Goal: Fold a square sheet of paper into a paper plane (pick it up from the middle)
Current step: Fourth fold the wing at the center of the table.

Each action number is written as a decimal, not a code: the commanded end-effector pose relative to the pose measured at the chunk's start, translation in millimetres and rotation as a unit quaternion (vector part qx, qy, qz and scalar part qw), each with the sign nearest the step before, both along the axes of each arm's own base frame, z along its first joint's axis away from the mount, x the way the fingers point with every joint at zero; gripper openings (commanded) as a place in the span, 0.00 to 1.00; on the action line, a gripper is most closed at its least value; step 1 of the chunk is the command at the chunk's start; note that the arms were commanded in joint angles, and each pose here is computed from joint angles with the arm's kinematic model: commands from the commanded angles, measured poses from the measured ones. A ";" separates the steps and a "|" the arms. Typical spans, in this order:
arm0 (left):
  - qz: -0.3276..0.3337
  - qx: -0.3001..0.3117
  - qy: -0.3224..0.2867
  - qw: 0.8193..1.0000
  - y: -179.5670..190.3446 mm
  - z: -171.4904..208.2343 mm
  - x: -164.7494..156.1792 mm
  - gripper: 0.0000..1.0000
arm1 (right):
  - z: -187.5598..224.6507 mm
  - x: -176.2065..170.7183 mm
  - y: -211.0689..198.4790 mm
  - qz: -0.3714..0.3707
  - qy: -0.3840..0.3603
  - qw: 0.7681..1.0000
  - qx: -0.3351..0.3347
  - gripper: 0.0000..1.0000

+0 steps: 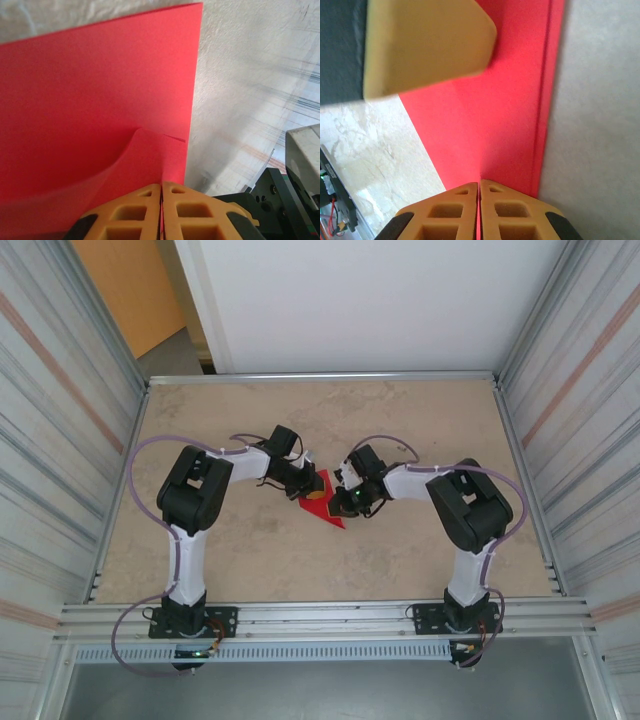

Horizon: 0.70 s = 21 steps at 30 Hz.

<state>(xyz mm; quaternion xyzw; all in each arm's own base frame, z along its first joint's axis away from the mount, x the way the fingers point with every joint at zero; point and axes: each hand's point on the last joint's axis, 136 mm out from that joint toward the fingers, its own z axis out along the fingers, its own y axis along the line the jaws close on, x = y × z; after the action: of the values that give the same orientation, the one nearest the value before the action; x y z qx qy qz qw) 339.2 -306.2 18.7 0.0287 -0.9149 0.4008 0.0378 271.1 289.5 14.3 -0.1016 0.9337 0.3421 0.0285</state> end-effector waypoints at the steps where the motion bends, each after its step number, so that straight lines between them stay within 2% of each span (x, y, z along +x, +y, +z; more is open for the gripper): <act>1: 0.018 0.101 0.076 0.992 33.5 -62.2 -29.5 0.09 | -13.8 -40.2 -28.5 0.002 0.062 0.997 -0.045 0.12; 21: 0.013 0.074 0.064 0.995 25.2 -52.7 -25.4 0.09 | -7.5 -60.5 -51.2 -0.018 0.061 0.997 -0.053 0.12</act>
<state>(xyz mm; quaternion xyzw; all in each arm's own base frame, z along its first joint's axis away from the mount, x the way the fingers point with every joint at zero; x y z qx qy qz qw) 338.7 -307.0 19.2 0.0274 -0.9140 0.4029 0.0385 230.9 255.3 13.6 -0.0845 0.9413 0.3266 0.0089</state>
